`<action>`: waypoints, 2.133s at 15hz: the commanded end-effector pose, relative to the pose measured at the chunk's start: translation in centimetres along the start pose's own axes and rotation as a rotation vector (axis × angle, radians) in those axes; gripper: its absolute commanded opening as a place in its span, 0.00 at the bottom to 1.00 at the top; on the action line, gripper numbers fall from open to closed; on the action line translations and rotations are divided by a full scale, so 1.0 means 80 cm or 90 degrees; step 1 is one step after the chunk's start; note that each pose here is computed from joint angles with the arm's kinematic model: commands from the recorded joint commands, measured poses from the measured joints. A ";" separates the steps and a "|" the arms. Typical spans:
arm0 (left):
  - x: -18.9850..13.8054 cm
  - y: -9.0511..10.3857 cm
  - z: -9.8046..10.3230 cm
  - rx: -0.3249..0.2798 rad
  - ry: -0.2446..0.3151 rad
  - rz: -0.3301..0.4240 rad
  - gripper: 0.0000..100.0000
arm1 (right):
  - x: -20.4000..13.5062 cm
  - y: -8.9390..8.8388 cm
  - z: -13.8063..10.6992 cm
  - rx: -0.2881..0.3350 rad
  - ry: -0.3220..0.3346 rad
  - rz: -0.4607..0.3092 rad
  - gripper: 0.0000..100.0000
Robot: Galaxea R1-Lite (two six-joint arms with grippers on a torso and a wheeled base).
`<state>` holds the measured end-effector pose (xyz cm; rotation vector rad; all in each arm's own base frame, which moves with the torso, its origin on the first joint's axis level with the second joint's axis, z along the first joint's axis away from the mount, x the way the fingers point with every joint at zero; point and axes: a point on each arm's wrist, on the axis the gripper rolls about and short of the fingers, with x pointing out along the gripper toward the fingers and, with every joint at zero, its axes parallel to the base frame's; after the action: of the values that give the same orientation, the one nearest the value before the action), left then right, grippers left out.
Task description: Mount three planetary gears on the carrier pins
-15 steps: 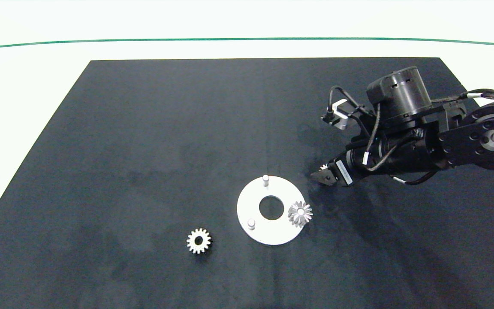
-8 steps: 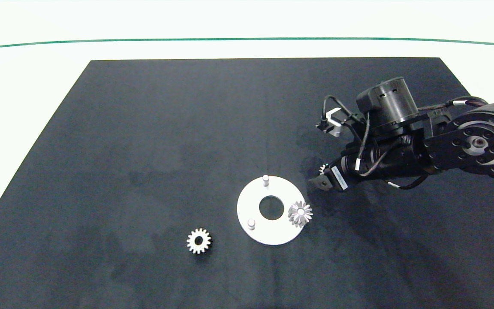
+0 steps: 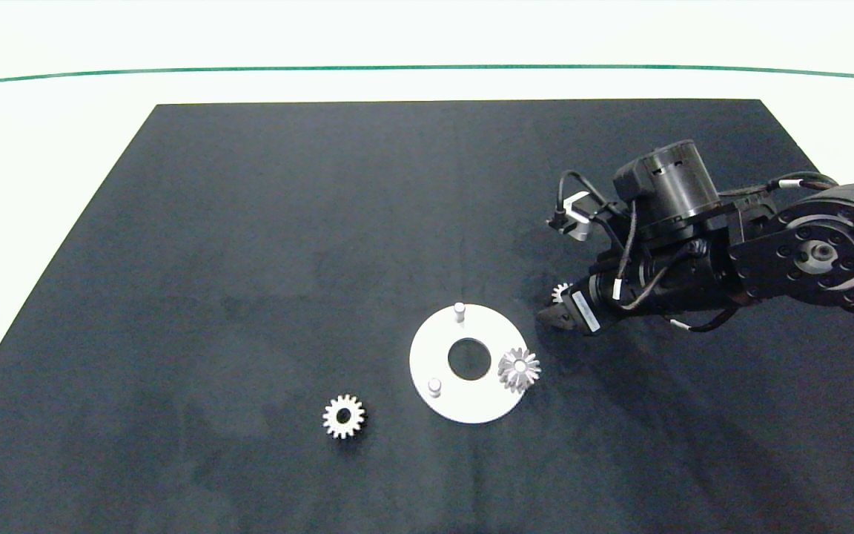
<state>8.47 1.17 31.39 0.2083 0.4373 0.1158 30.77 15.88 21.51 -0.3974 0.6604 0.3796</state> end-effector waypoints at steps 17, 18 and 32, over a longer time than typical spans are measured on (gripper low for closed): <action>0.000 0.000 0.000 0.001 0.001 0.001 1.00 | 0.004 -0.004 -0.007 0.022 0.008 0.010 0.45; 0.000 0.000 0.000 0.002 0.001 0.001 1.00 | 0.004 -0.004 -0.005 0.030 0.002 0.011 0.43; -0.004 0.000 -0.001 0.001 -0.003 0.001 1.00 | -0.061 0.066 0.027 -0.032 -0.122 0.094 0.25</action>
<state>8.17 1.12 31.46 0.2090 0.4267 0.1157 26.54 19.37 24.14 -0.3571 0.5301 0.5348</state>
